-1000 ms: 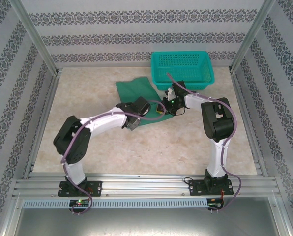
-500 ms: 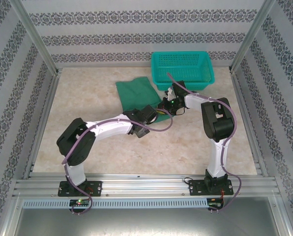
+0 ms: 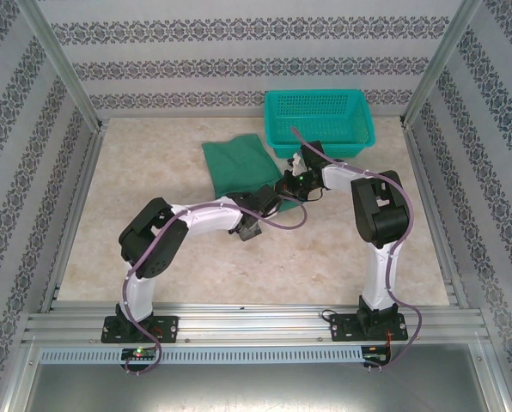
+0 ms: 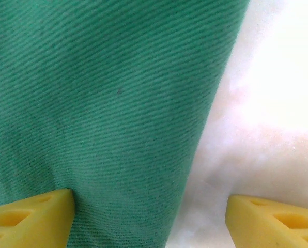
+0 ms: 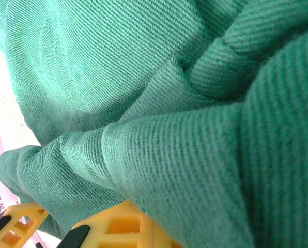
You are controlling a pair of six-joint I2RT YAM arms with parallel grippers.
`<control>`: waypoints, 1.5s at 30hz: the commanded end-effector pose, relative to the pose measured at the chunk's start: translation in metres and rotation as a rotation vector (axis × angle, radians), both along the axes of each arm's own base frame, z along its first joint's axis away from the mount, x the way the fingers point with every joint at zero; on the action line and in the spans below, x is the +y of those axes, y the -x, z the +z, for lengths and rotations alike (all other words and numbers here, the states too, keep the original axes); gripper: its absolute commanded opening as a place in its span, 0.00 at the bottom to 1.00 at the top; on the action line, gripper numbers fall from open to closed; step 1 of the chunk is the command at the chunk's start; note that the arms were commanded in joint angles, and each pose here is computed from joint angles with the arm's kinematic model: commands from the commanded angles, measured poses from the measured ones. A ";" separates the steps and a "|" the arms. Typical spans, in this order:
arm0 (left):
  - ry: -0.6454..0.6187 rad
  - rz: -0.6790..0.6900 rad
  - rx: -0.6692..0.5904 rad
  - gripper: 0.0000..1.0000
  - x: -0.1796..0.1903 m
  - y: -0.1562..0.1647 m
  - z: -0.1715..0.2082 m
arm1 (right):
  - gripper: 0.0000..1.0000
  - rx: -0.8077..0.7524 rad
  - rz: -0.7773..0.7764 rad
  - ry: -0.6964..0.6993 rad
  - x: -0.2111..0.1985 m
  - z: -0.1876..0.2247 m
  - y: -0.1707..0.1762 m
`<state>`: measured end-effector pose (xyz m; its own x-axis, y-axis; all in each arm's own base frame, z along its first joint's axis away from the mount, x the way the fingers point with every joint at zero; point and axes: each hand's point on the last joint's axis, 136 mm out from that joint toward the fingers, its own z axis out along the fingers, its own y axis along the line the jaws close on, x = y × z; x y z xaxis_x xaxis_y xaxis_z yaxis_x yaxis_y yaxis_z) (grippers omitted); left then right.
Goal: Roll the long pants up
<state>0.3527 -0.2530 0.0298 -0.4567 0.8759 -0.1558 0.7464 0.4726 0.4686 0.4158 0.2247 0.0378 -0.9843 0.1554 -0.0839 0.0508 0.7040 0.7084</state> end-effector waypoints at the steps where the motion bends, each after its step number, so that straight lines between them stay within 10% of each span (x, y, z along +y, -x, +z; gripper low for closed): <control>1: -0.057 0.104 -0.109 0.76 0.029 -0.053 -0.027 | 0.05 0.097 -0.012 0.092 -0.010 -0.028 0.020; 18: -0.159 0.212 -0.249 0.76 0.066 -0.111 -0.007 | 0.05 0.111 0.008 0.096 0.000 -0.030 0.016; 26: -0.184 0.254 -0.093 0.67 0.083 -0.114 -0.036 | 0.05 0.120 0.024 0.095 0.006 -0.032 0.014; 30: -0.130 0.219 0.136 0.11 0.070 -0.093 -0.063 | 0.05 0.120 0.024 0.097 0.006 -0.031 0.014; 32: -0.098 0.204 0.180 0.00 0.063 -0.082 -0.067 | 0.05 0.120 0.024 0.102 0.005 -0.031 0.014; 45: -0.120 0.213 0.607 0.03 0.024 0.085 -0.045 | 0.13 -0.073 -0.150 0.219 -0.049 0.017 0.003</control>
